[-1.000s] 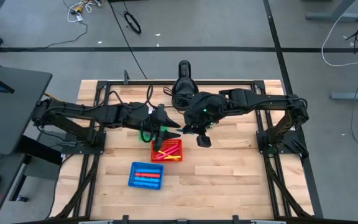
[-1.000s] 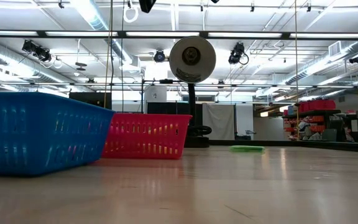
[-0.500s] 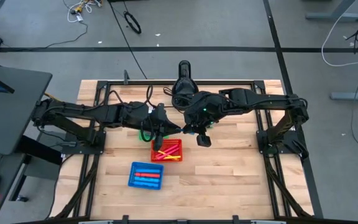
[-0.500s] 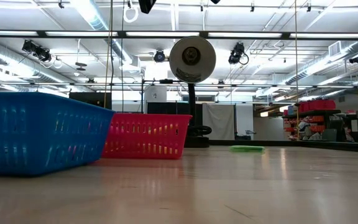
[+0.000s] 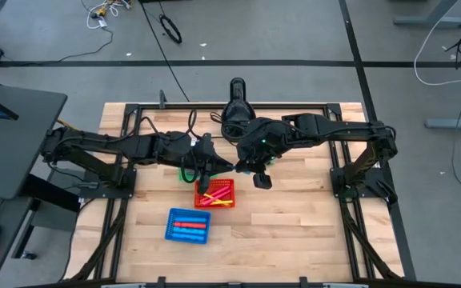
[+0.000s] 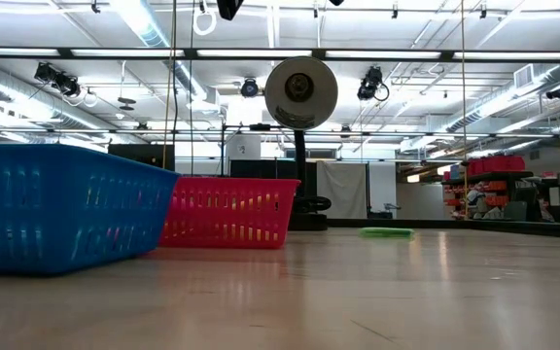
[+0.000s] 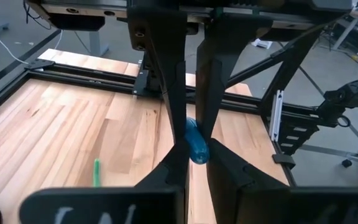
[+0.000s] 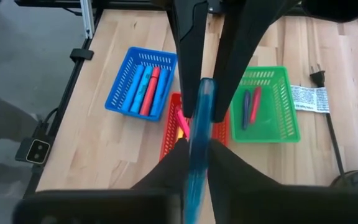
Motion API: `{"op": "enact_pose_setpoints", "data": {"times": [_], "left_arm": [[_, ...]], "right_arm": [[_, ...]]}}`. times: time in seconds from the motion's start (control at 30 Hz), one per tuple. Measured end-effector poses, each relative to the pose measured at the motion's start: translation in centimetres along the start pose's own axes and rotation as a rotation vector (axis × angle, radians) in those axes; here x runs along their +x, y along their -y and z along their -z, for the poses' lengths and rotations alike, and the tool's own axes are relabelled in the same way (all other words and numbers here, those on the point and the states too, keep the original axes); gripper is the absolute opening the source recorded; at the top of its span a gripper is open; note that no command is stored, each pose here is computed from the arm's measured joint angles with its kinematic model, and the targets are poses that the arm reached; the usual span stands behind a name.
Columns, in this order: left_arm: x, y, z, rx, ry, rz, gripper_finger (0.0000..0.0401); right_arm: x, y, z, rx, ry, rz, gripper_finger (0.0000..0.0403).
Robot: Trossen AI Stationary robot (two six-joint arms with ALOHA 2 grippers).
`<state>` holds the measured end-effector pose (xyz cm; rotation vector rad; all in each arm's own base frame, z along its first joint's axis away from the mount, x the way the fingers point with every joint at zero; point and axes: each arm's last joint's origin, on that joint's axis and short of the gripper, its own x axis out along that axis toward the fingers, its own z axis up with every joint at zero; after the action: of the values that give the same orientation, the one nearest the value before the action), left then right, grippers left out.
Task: Pick & Place Markers
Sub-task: Put the blue pen into the green bin
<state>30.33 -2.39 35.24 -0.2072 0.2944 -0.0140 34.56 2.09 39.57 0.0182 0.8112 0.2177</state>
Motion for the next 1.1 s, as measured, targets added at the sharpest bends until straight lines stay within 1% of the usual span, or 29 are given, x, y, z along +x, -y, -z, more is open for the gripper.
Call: {"op": "enact_pose_setpoints", "data": {"times": [0.27,0.47,0.57,0.7,0.9,1.03,1.1], "left_arm": [[-0.4,0.1,-0.2,-0.035,0.003,0.034,0.0037],[-0.8,0.1,-0.4,-0.052,0.004,0.033,0.0037],[-1.0,0.0,0.1,-0.052,-0.049,0.02,0.0037],[-1.9,-0.1,0.5,-0.054,-0.106,-0.013,0.0037],[-3.6,-0.8,-0.2,-0.044,-0.082,-0.052,0.0037],[-5.3,-1.7,-0.5,-0.028,-0.094,-0.1,0.0037],[-6.2,-2.2,-0.4,-0.015,-0.124,-0.136,0.0037]], "right_arm": [[0.0,0.0,0.0,0.018,0.001,-0.007,0.0109],[0.0,0.0,0.0,0.023,0.002,-0.006,0.0152],[-0.1,0.0,0.0,0.026,-0.003,-0.006,0.0167],[-0.4,-0.1,0.1,0.026,0.001,-0.004,0.0184],[-0.5,-0.1,0.1,0.026,-0.001,-0.003,0.0199],[-0.5,-0.1,0.2,0.024,-0.012,-0.003,0.0201],[-0.5,-0.1,0.3,0.025,-0.016,-0.002,0.0201]]}}
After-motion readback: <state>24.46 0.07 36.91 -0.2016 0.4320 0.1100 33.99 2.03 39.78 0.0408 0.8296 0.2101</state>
